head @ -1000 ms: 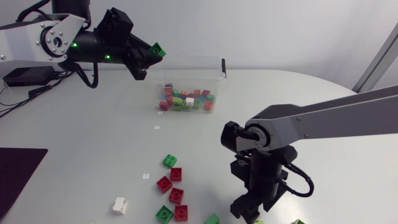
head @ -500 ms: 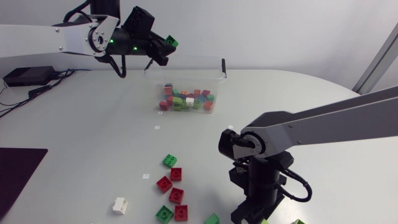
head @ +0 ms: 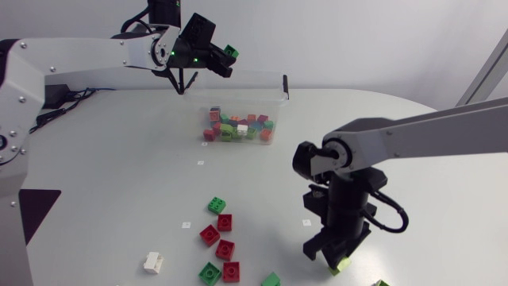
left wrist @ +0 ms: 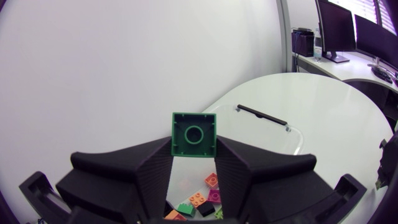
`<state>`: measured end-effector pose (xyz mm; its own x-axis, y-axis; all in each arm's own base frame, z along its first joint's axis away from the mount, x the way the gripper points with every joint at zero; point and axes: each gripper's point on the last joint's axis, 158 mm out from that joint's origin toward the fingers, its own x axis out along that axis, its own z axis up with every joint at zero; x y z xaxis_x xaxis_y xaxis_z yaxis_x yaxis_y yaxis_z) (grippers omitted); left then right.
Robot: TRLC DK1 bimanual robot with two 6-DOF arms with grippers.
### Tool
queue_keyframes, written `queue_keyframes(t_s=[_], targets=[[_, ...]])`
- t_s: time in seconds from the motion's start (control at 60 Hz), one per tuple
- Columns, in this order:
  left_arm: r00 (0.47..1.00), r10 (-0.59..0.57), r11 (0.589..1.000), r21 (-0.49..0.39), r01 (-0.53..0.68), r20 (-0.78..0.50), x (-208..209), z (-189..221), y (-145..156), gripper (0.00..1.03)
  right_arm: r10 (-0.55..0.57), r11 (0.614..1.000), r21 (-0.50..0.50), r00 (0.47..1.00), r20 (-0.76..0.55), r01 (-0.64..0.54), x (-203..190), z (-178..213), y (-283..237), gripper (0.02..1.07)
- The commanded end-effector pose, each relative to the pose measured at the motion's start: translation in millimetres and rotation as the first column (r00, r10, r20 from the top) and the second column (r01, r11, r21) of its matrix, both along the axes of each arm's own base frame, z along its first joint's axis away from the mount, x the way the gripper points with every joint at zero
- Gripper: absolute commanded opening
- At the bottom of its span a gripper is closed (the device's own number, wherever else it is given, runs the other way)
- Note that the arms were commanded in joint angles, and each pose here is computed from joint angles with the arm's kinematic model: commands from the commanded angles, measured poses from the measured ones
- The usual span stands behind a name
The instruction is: Place the duplo bricks in the container
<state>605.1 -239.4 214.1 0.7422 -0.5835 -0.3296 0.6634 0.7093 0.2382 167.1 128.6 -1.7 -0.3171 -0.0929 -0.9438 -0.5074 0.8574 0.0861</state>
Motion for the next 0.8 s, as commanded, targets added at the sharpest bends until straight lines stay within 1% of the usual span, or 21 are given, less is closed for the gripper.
queue_keyframes(t_s=[0.0,0.017,0.033,0.05,0.083,0.1,0.117,0.133,0.167,0.317,0.45,0.55,0.567,0.617,0.683,0.733,0.783], targets=[[1.000,0.016,1.000,-0.012,-0.016,-0.020,11.2,-7.8,-6.1,0.07,0.000,0.999,0.041,0.998,0.062,-0.002,20.4,19.9,4.9,0.33],[1.000,0.018,1.000,-0.011,-0.019,-0.022,11.9,-8.7,-5.8,0.09,-0.008,0.999,0.053,0.997,0.082,0.004,28.3,25.8,6.4,0.33],[0.999,0.022,1.000,-0.006,-0.022,-0.035,14.4,-12.8,-5.1,0.24,-0.012,0.998,0.060,0.996,0.094,0.007,32.4,29.1,7.6,0.33],[0.999,0.022,1.000,-0.005,-0.022,-0.037,14.6,-13.0,-5.2,0.28,-0.015,0.998,0.070,0.994,0.106,0.008,37.1,33.5,9.3,0.33],[0.998,0.026,1.000,0.002,-0.026,-0.058,15.8,-17.6,-2.4,0.59,-0.016,0.996,0.092,0.990,0.141,0.003,47.5,42.6,14.0,0.33],[0.998,0.026,1.000,0.005,-0.025,-0.063,15.2,-18.6,-2.2,0.69,-0.020,0.995,0.098,0.988,0.152,0.005,50.7,45.6,14.9,0.33],[0.997,0.028,1.000,0.009,-0.027,-0.067,15.4,-19.6,-0.1,0.82,-0.027,0.994,0.110,0.985,0.172,0.008,58.0,50.8,17.2,0.33],[0.997,0.029,1.000,0.013,-0.028,-0.073,14.8,-21.3,0.3,0.91,-0.029,0.993,0.115,0.983,0.180,0.008,60.7,52.8,18.2,0.33],[0.996,0.033,0.999,0.017,-0.032,-0.082,14.5,-22.7,2.8,0.99,-0.031,0.992,0.126,0.980,0.198,0.006,66.9,58.2,21.2,0.33],[0.993,0.045,0.998,0.046,-0.040,-0.113,3.6,-18.2,17.3,1.00,-0.062,0.980,0.197,0.946,0.317,-0.002,104.8,90.0,38.2,0.33],[0.992,0.066,0.997,0.055,-0.060,-0.106,-12.9,0.7,33.8,0.98,-0.087,0.968,0.251,0.906,0.414,-0.022,135.0,119.5,53.1,0.33],[0.993,0.079,0.994,0.078,-0.073,-0.083,-32.9,15.2,43.5,0.99,-0.110,0.957,0.289,0.880,0.461,-0.032,152.9,136.0,62.1,0.33],[0.994,0.078,0.994,0.080,-0.071,-0.078,-38.7,19.5,44.9,0.99,-0.125,0.953,0.303,0.868,0.480,-0.031,160.0,141.2,63.6,0.33],[0.994,0.075,0.994,0.089,-0.068,-0.075,-46.8,21.6,47.1,0.99,-0.148,0.945,0.324,0.845,0.513,-0.031,172.6,150.2,65.1,0.33],[0.995,0.067,0.993,0.104,-0.060,-0.067,-61.9,25.9,50.6,0.99,-0.165,0.940,0.340,0.831,0.531,-0.031,182.1,157.3,68.5,0.33],[0.996,0.062,0.991,0.118,-0.055,-0.063,-71.6,26.9,53.8,0.99,-0.189,0.931,0.364,0.801,0.568,-0.039,194.9,166.1,73.1,0.33],[0.996,0.060,0.988,0.143,-0.051,-0.061,-84.6,26.3,61.4,0.99,-0.205,0.925,0.378,0.786,0.583,-0.040,203.4,170.9,77.4,0.33]])
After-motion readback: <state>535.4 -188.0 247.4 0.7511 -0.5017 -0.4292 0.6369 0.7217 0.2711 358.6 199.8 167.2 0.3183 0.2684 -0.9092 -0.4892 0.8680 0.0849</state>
